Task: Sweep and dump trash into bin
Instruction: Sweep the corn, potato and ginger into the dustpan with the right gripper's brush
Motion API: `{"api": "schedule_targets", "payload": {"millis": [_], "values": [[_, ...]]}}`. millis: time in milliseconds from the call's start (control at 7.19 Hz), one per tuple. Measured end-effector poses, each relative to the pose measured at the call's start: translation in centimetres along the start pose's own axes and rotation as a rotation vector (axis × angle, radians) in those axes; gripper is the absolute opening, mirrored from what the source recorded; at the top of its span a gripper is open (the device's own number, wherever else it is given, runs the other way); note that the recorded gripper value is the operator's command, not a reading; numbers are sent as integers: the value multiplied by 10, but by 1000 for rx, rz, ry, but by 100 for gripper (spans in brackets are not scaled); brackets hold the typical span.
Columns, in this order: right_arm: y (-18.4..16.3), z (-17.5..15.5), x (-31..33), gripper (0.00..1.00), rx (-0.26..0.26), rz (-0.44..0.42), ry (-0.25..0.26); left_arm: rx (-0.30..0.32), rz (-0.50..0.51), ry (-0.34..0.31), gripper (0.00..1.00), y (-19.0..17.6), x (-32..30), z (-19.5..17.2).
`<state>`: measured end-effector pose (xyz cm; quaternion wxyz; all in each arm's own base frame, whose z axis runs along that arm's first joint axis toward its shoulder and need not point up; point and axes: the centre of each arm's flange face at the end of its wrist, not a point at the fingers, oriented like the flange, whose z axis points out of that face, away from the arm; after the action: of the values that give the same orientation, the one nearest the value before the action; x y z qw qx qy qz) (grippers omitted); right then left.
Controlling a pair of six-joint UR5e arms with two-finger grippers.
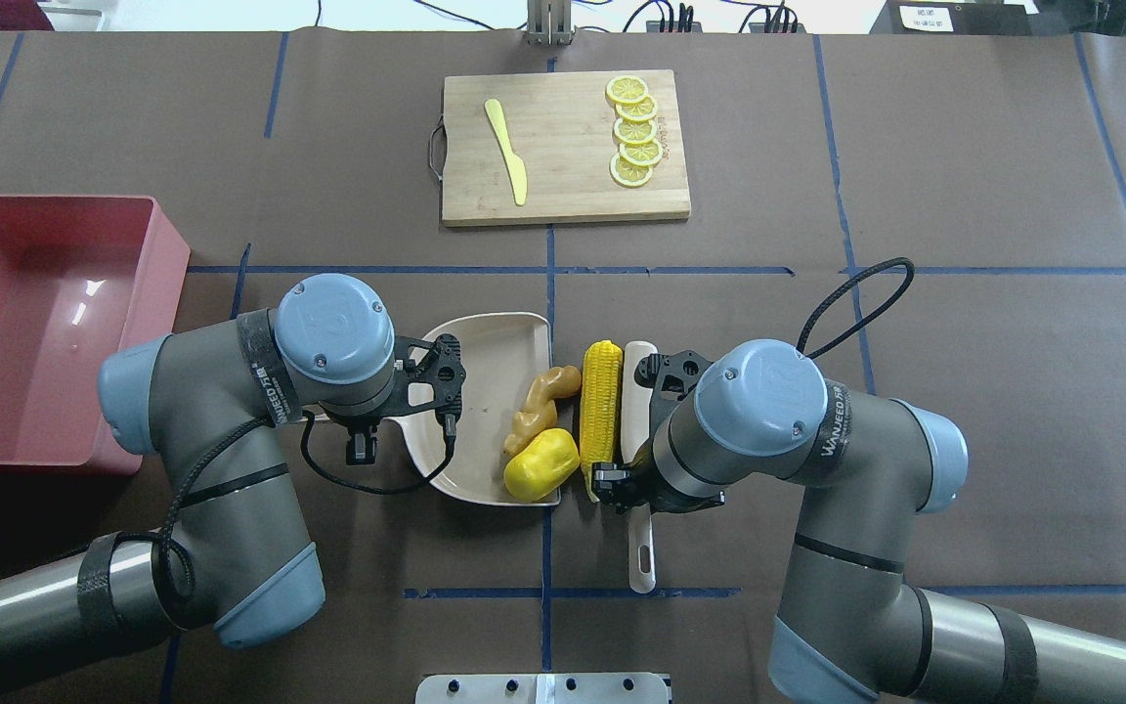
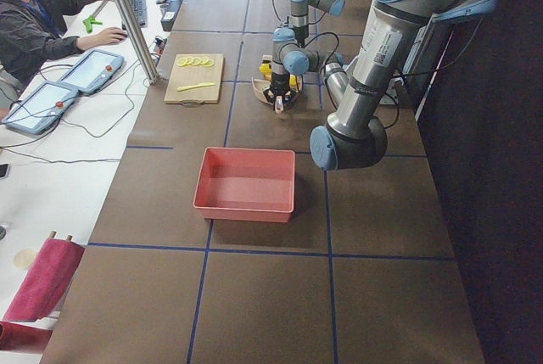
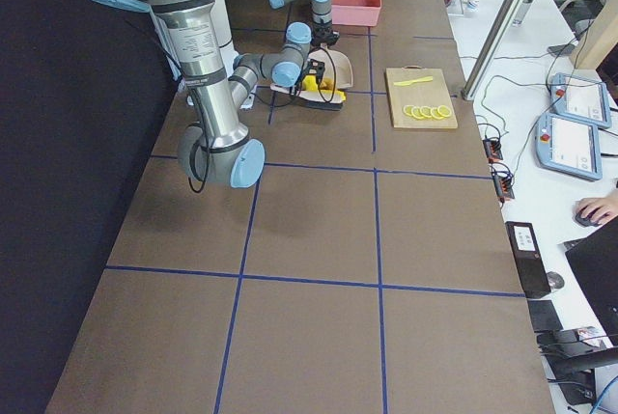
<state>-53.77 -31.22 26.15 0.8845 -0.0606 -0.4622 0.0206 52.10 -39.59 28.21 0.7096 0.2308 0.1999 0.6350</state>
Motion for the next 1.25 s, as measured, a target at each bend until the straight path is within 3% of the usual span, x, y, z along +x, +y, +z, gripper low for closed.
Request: {"api": "schedule_targets", "payload": {"millis": [1251], "values": [[-1, 10, -61, 0, -4, 25, -34, 5, 0, -2, 0, 0, 0, -3]]}}
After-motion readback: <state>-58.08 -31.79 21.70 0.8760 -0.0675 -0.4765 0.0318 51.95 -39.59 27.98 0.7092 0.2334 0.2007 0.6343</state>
